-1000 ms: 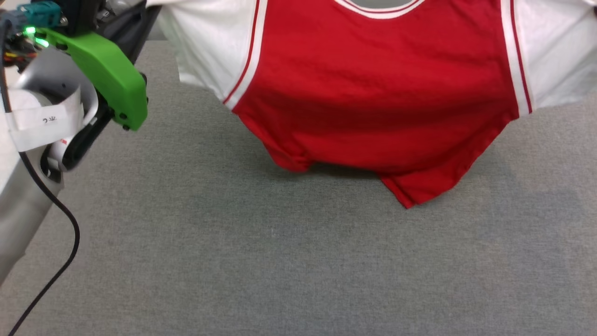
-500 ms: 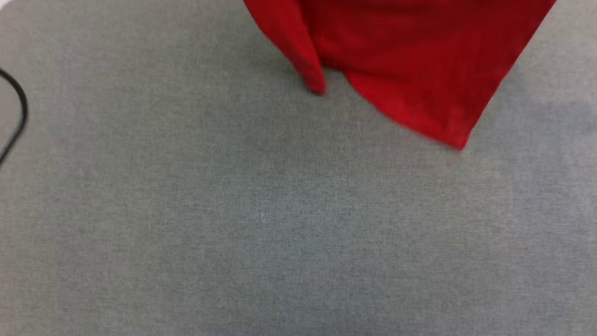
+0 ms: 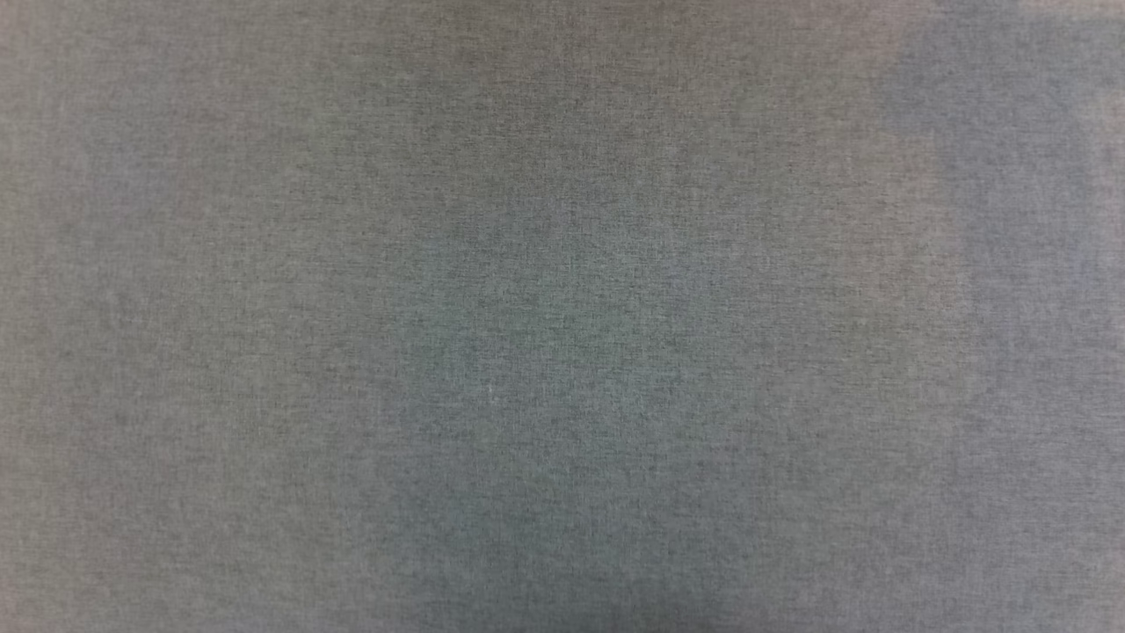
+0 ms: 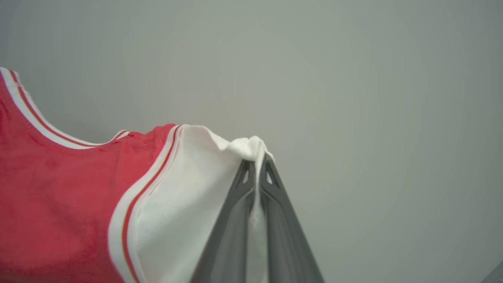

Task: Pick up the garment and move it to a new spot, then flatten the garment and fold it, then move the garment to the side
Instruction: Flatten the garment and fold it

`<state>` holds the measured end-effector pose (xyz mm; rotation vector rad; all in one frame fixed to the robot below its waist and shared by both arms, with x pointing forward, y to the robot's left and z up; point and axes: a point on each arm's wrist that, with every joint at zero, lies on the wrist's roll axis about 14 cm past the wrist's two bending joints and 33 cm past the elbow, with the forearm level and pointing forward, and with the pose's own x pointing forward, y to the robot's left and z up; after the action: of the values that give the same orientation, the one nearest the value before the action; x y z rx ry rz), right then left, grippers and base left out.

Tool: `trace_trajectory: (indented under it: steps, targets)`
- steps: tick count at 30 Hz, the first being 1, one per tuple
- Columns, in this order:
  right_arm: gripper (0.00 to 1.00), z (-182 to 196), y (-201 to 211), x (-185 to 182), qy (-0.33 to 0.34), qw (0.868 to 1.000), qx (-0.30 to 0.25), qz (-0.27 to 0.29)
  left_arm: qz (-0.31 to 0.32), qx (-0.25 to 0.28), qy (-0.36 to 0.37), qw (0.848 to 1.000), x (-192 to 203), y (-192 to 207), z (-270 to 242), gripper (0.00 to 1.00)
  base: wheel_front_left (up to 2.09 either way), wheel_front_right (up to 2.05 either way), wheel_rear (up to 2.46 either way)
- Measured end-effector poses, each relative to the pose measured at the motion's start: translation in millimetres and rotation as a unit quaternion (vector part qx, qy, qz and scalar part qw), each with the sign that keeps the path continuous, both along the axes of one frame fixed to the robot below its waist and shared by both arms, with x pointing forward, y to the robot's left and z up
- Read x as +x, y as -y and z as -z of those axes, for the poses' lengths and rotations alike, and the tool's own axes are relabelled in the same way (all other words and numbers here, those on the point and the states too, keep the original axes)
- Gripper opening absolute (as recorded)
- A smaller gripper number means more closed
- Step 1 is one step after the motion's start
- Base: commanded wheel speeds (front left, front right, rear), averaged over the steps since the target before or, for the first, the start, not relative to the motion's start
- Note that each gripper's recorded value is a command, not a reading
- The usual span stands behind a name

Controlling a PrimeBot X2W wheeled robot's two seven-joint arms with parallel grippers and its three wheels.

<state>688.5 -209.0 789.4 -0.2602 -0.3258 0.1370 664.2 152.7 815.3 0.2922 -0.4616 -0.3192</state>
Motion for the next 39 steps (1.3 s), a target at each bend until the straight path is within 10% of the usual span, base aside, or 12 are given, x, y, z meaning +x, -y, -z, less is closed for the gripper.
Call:
trace_trajectory:
  steps: [8, 20, 39]
  targets:
    - [0.00, 15, -2, 8, -0.018, 1.000, -0.008, 0.001, -0.010, 0.001, -0.021, 1.000, 5, -11, 18, 0.00, 0.00, 0.00, 0.00]
    - [0.00, 154, -26, -16, -0.133, 0.990, 0.028, -0.049, -0.017, -0.028, -0.146, 0.989, -11, -34, 150, 0.00, 0.00, 0.00, 0.00]
    - [0.00, 308, -26, -193, -0.287, 0.952, 0.041, -0.101, -0.055, -0.101, -0.348, 0.930, -207, -54, 345, 0.00, 0.00, 0.00, 0.00]
